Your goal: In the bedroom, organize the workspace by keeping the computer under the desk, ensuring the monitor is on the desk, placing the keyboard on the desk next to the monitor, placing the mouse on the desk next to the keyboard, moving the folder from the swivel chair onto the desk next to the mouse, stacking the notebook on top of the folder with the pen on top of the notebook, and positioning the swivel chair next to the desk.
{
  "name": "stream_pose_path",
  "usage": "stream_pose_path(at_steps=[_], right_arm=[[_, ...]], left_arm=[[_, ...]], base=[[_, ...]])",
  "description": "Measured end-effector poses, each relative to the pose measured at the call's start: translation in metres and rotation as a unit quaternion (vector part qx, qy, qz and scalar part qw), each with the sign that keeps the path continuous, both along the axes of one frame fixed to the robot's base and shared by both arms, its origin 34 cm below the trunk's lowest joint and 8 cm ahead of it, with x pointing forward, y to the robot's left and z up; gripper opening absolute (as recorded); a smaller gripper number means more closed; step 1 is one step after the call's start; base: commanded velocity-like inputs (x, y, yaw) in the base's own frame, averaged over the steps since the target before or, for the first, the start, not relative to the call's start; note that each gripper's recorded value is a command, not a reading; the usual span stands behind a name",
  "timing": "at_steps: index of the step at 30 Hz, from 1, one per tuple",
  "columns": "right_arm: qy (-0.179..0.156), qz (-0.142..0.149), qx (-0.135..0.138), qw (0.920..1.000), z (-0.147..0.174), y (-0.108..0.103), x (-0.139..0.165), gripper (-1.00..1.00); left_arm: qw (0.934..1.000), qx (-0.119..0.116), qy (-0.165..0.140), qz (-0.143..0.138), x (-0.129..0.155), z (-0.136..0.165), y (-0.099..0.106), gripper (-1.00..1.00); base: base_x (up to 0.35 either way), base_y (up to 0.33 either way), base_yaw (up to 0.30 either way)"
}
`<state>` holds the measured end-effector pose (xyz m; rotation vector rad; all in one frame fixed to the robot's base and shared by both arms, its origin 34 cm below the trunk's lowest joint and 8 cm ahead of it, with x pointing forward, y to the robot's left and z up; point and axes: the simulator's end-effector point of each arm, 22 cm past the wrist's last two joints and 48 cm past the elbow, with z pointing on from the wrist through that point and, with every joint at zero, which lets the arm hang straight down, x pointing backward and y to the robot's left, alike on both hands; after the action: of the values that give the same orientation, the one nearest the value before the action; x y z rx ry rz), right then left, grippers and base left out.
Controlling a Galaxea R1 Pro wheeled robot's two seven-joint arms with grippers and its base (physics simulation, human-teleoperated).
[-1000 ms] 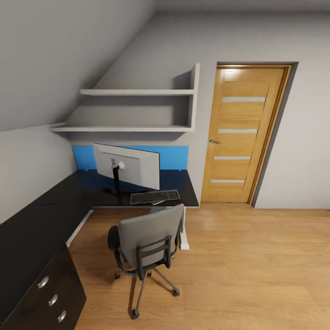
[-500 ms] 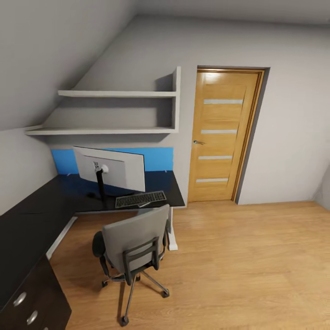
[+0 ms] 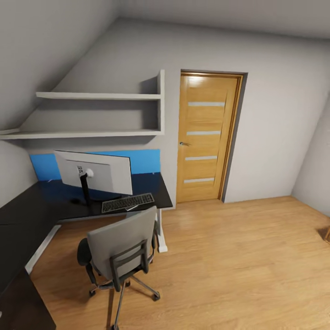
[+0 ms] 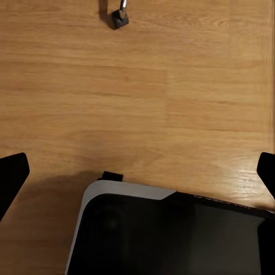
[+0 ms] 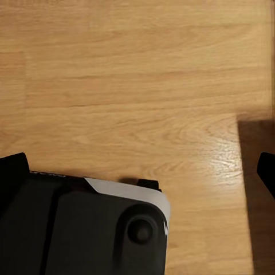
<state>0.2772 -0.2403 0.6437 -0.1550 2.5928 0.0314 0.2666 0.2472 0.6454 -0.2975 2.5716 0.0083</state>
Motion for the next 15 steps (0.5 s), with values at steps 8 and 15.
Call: stream_pose_path(at_steps=[8,15], right_arm=[[-0.004,0.0,-0.001,1.0,0.001,-0.001,0.003,1.0],[-0.007,0.0,-0.001,1.0,0.002,-0.001,0.005,1.0]], left_arm=[[1.0,-0.004,-0.007,-0.002,0.004,0.002,-0.004,1.0],[0.999,0.003,-0.044,-0.001,0.019,0.012,-0.001,1.0]], base=[[0.0,0.0,-0.205],[0.0,0.0,-0.205]])
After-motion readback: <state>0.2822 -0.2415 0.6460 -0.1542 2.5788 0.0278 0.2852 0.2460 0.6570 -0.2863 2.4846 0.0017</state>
